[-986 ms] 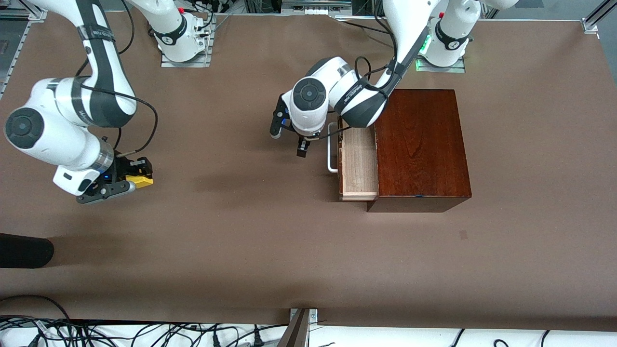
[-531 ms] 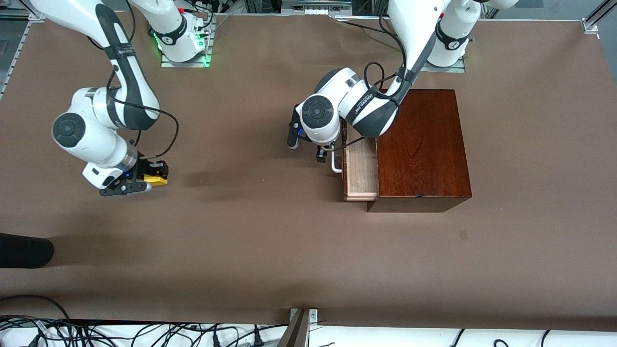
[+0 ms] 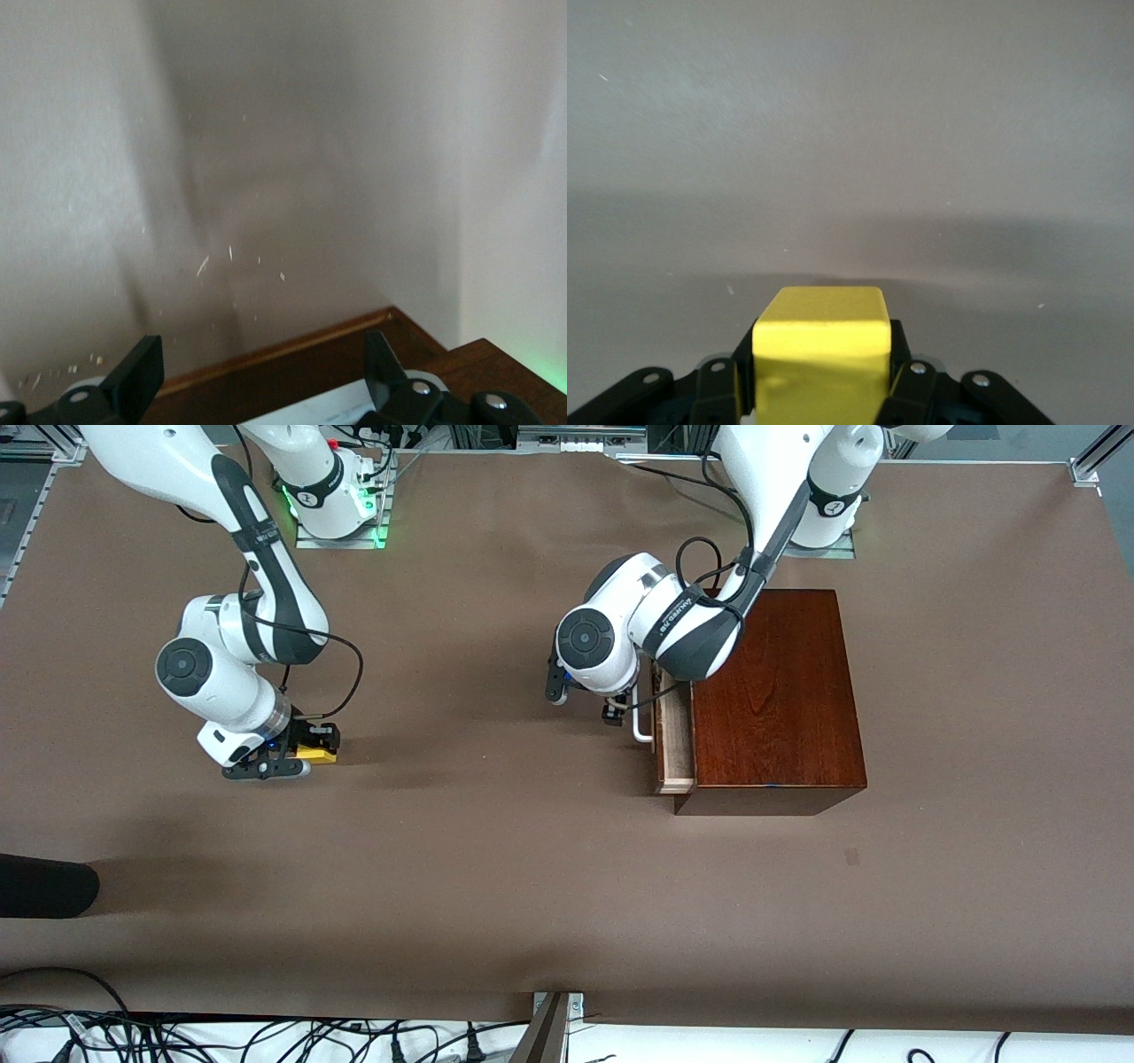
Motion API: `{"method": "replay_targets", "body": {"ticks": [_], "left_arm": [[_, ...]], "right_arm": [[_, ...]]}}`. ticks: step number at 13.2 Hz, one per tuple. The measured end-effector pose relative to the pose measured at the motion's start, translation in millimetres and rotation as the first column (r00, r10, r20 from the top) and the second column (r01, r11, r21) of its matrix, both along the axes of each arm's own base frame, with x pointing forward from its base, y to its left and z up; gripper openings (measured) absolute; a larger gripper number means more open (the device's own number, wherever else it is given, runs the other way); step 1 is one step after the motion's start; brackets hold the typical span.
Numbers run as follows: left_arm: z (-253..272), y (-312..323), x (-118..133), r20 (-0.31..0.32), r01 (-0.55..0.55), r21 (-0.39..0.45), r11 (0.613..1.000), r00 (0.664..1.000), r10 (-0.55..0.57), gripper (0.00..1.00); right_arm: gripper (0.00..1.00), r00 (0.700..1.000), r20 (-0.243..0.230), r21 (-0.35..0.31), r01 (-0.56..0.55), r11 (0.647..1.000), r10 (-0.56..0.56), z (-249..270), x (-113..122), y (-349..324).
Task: Open drawer, take yellow block, close drawer
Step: 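Push the drawer shut with the left gripper while the right gripper sets the block down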
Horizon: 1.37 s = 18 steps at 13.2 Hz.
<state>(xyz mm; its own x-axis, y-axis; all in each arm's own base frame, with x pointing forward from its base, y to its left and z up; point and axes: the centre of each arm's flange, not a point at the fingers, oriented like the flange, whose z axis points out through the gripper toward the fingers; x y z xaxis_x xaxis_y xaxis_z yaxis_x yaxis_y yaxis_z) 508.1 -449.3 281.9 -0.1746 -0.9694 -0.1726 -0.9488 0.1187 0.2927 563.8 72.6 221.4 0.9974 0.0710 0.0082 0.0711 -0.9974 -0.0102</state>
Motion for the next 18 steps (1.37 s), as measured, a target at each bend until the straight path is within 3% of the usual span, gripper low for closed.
{"method": "replay_targets", "body": {"ticks": [3, 8, 9, 11, 13, 18], "left_arm": [[6, 7, 2, 0.001, -0.032, 0.033, 0.999, 0.999, 0.032, 1.0], [6, 25, 12, 0.0, -0.072, 0.069, 0.995, 0.997, 0.072, 1.0], [6, 26, 13, 0.001, -0.074, 0.071, 0.995, 0.997, 0.074, 1.0], [7, 26, 13, 0.001, -0.075, 0.071, 0.995, 0.997, 0.075, 1.0], [7, 27, 13, 0.001, -0.076, 0.072, 0.994, 0.997, 0.076, 1.0], [7, 30, 14, 0.008, -0.07, 0.092, 0.993, 0.998, 0.07, 1.0]], "right_arm": [[0.56, 1.0, -0.025, -0.003, -0.007, 1.0, 0.007, -22, -13, 3], [0.56, 0.999, -0.038, -0.005, -0.008, 1.0, 0.008, -29, -15, 4], [0.59, 0.999, -0.037, -0.005, -0.008, 1.0, 0.008, -29, -14, 4], [0.81, 1.0, -0.014, 0.0, -0.009, 1.0, 0.009, -17, -9, 5], [0.99, 1.0, -0.004, 0.011, -0.015, 1.0, 0.015, 19, 0, 10], [1.0, 0.999, -0.013, 0.038, -0.052, 0.998, 0.052, 186, 22, 7]]}}
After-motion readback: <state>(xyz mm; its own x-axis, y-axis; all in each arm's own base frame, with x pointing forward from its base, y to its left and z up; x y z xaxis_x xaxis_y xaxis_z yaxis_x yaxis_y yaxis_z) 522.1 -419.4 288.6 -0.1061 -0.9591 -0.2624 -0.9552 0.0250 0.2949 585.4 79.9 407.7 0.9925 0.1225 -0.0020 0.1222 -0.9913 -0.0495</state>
